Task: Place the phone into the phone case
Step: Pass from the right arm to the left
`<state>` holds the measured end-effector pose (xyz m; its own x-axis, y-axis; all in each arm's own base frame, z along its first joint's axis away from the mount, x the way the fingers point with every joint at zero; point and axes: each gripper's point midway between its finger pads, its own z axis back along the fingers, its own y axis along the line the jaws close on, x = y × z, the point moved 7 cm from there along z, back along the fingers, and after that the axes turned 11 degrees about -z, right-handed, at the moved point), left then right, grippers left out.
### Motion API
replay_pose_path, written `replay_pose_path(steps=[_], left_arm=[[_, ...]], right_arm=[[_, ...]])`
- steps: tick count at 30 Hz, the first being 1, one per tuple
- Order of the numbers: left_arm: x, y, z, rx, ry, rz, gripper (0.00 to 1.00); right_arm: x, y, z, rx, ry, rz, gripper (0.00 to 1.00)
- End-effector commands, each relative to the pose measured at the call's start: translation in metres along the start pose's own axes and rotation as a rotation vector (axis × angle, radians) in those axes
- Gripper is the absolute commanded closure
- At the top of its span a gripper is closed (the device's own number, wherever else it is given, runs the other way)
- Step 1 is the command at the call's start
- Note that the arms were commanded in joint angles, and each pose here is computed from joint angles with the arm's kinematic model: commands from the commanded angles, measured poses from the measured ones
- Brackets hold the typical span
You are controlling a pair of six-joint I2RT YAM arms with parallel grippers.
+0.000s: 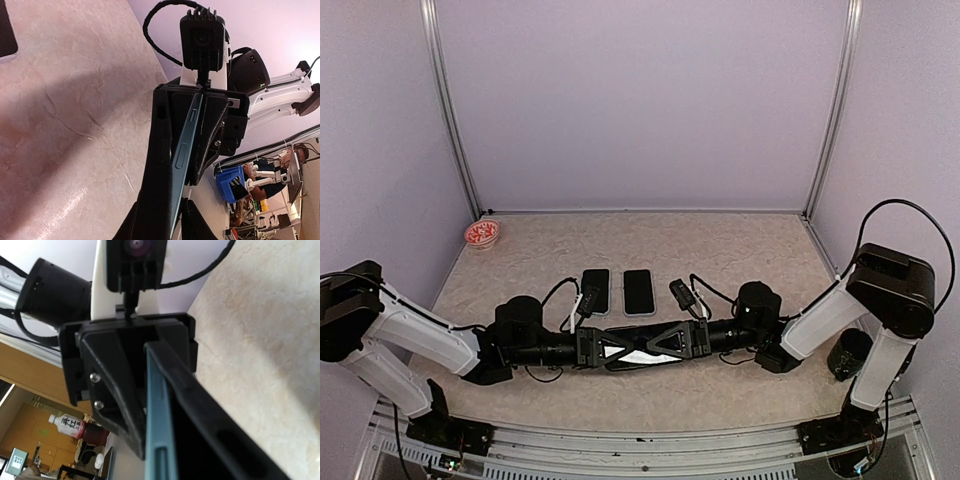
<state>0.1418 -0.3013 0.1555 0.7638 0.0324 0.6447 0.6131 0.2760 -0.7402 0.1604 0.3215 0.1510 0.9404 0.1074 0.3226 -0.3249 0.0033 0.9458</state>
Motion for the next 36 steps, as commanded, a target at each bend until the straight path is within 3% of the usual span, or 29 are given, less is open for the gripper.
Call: replay_pose_path(steps=[1,15,36], left_arm=[[0.013,-0.047,-0.001,-0.249,-0.038,-0.089,0.86],[0.011,-0.050,0.002,-0.290,-0.043,-0.075,0.96],[0.011,-0.049,0.007,-0.265,-0.048,-0.093,1.00]], right_arm=[[0.009,-0.014,-0.002,-0.096,-0.072,-0.034,0.98],[0.015,0.000,-0.002,-0.144,-0.058,-0.008,0.71],[0.016,0.012,0.031,-0.403,-0.081,0.064,0.58]])
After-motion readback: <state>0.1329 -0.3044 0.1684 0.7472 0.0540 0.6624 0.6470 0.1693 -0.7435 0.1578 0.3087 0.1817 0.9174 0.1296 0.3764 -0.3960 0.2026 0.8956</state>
